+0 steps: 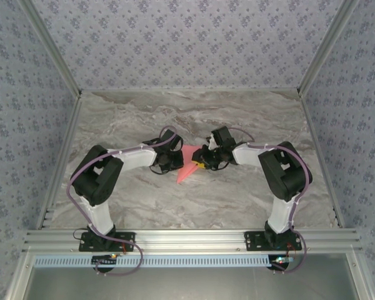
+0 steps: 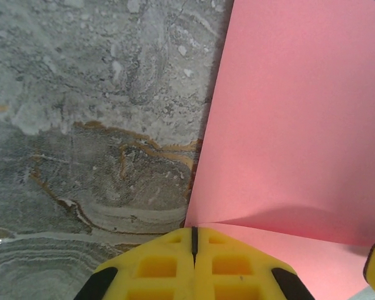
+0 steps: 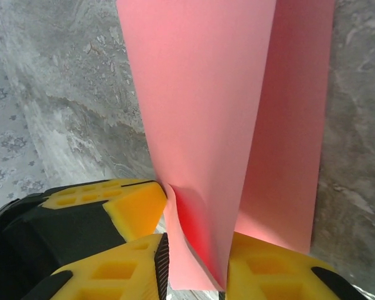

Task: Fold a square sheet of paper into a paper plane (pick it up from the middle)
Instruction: Fourth fold the wing at the center of the table.

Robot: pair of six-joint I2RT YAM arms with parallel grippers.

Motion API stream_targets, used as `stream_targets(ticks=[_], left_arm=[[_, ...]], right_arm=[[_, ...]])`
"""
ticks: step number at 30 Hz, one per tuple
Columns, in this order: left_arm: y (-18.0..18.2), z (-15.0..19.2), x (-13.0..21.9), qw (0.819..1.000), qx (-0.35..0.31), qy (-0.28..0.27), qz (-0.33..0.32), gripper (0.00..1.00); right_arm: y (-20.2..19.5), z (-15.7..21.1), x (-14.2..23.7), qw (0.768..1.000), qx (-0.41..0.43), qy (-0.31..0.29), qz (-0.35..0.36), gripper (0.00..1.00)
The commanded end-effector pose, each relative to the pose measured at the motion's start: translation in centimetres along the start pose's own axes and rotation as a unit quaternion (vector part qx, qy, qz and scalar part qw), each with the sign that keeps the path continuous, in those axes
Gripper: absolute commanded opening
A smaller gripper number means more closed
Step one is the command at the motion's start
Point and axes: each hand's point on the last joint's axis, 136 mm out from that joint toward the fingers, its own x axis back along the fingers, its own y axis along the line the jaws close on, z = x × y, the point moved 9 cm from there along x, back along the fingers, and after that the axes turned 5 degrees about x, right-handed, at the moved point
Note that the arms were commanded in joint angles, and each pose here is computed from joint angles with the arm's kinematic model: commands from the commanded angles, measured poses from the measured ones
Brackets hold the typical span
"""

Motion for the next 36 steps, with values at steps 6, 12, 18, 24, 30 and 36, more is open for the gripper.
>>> stream_targets(ticks=[6, 12, 18, 24, 30, 36], left_arm=[[-0.3, -0.6, 2.5, 1.000, -0.007, -0.018, -0.020, 0.10], [-0.7, -1.1, 5.7, 0.999, -0.016, -0.048, -0.001, 0.36], [-1.1, -1.0, 9.1, 0.995, -0.035, -0.088, 0.037, 0.58], [-1.4, -0.7, 11.8, 0.987, -0.056, -0.127, 0.083, 0.70], [-1.5, 0.2, 11.9, 0.979, -0.106, -0.138, 0.106, 0.75], [-1.3, 1.1, 11.6, 0.968, -0.146, -0.169, 0.117, 0.81]], right_arm=[[-0.2, 0.0, -0.7, 1.000, -0.019, 0.010, -0.017, 0.12], [0.3, 0.0, 0.8, 0.999, -0.021, -0.008, 0.023, 0.00], [2.2, 0.1, 3.9, 0.997, -0.001, -0.042, 0.057, 0.00], [4.0, 0.2, 6.5, 0.993, 0.012, -0.075, 0.087, 0.00], [5.1, 0.5, 7.2, 0.988, 0.002, -0.095, 0.119, 0.00], [6.3, 0.6, 5.8, 0.986, 0.006, -0.091, 0.140, 0.00]])
